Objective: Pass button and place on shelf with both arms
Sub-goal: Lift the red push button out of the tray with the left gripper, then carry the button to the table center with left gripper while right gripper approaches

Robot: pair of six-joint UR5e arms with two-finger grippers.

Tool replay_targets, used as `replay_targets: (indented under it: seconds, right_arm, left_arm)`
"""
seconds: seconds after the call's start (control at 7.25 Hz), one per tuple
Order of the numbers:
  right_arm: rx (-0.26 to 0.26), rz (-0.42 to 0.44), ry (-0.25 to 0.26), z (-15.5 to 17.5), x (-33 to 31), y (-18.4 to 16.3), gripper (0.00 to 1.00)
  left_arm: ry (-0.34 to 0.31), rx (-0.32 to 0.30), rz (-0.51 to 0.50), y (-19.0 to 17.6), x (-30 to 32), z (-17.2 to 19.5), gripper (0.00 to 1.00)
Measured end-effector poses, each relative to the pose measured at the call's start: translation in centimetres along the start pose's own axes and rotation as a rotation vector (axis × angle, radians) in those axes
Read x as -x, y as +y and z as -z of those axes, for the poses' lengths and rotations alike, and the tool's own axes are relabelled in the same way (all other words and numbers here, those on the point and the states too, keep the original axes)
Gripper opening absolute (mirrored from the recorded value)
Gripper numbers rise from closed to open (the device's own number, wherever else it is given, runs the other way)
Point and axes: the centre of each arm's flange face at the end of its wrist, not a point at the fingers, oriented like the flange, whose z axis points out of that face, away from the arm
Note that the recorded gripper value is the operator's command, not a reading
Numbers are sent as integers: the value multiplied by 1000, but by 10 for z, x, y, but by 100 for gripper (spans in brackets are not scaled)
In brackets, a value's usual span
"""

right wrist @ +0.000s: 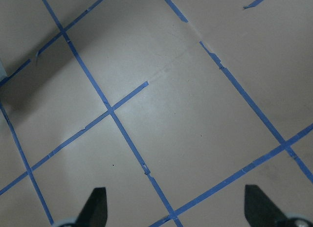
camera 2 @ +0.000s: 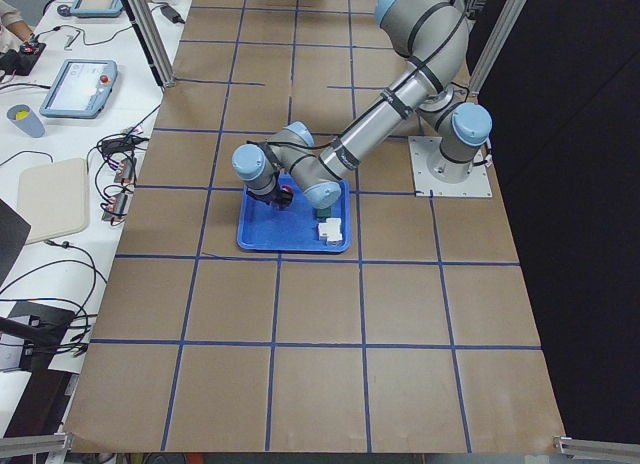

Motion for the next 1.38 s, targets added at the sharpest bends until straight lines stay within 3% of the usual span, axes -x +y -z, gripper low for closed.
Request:
replay_targets:
  seconds: [0.28, 0.55, 0.97, 1.38]
  right_arm:
    - [-3, 0, 4, 1, 0, 0, 100]
    - [-6, -2, 10, 3, -2, 1, 100]
    - [-19, 10, 46, 13, -14, 9, 100]
    - [-34, 116, 65, 20, -25, 17, 100]
  left_arm:
    - [11, -12, 18, -17, 3, 19, 0]
    - [26, -18, 65, -80, 17, 66, 0]
    - [-32, -72, 140, -236, 52, 121, 0]
    - [-78, -103, 288, -400, 71, 152, 0]
